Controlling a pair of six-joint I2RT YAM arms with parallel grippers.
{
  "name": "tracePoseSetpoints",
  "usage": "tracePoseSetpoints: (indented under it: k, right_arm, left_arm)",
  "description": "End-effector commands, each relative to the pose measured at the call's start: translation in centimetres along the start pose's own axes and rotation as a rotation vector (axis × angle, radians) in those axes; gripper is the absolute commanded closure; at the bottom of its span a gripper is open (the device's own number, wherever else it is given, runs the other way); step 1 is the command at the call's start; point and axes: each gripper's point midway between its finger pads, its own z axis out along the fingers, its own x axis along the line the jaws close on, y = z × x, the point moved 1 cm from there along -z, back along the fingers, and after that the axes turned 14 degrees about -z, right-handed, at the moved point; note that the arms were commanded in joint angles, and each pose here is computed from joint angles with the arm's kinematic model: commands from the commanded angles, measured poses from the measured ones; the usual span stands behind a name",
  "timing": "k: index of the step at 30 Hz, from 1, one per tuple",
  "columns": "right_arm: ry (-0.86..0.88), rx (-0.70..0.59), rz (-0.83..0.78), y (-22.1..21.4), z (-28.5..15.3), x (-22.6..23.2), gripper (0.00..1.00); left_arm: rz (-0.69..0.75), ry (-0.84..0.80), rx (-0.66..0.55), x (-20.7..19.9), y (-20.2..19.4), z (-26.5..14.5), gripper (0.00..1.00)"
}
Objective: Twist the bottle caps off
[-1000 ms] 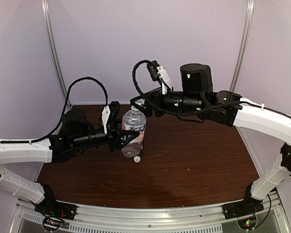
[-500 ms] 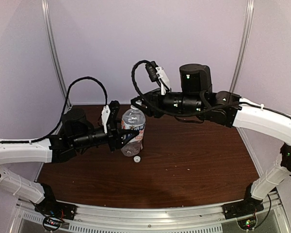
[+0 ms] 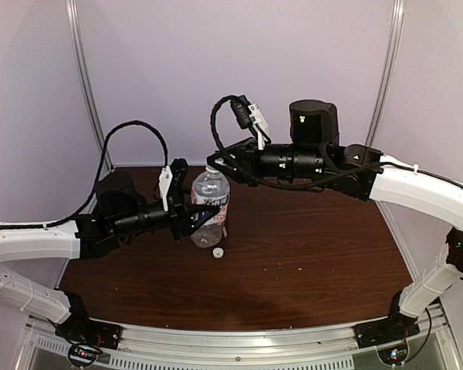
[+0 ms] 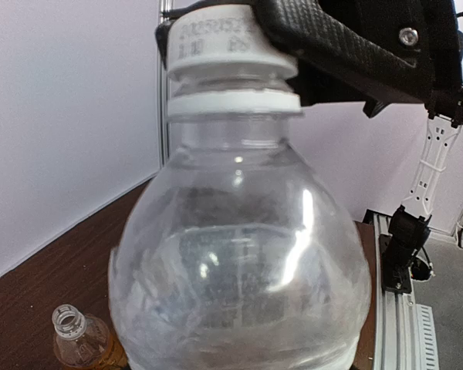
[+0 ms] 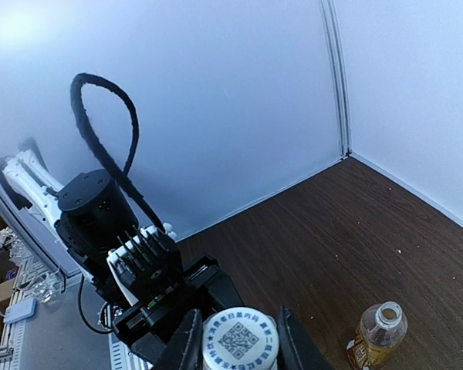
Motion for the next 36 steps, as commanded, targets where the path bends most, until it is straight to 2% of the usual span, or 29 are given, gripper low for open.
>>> tracePoseSetpoints:
  k: [1,6,13,18,23,36]
  right_arm:
    - [0.176,-0.042,-0.109,0.8,-1.3,1.4,0.82]
    - [0.374,-0.018,-0.286,0.1,-2.1,3.3,0.79]
    - [0.483,-0.022,-0.304,-0.4,-2.5,3.5,0.77]
    - [0.458,-0.017,-0.292,-0.4,-2.5,3.2,0.76]
    - [0.393,-0.009,-0.265,-0.2,-2.3,2.3,0.71]
    - [0.294,-0.033,-0.193,0.7,-3.1,1.5,0.42]
  left_arm:
    - [0.058,-0.12,-0.045,-2.5,1.6,-0.9,0.65]
    - [0.092,-0.341,0.008,-6.1,0.6,-1.9,0.65]
    - [0.094,-0.475,0.034,-8.0,0.3,-2.6,0.66]
    - [0.085,-0.469,0.04,-7.8,0.2,-2.3,0.66]
    - [0.075,-0.412,0.026,-6.8,0.5,-1.9,0.66]
    - [0.037,-0.266,0.005,-4.3,0.9,-0.6,0.68]
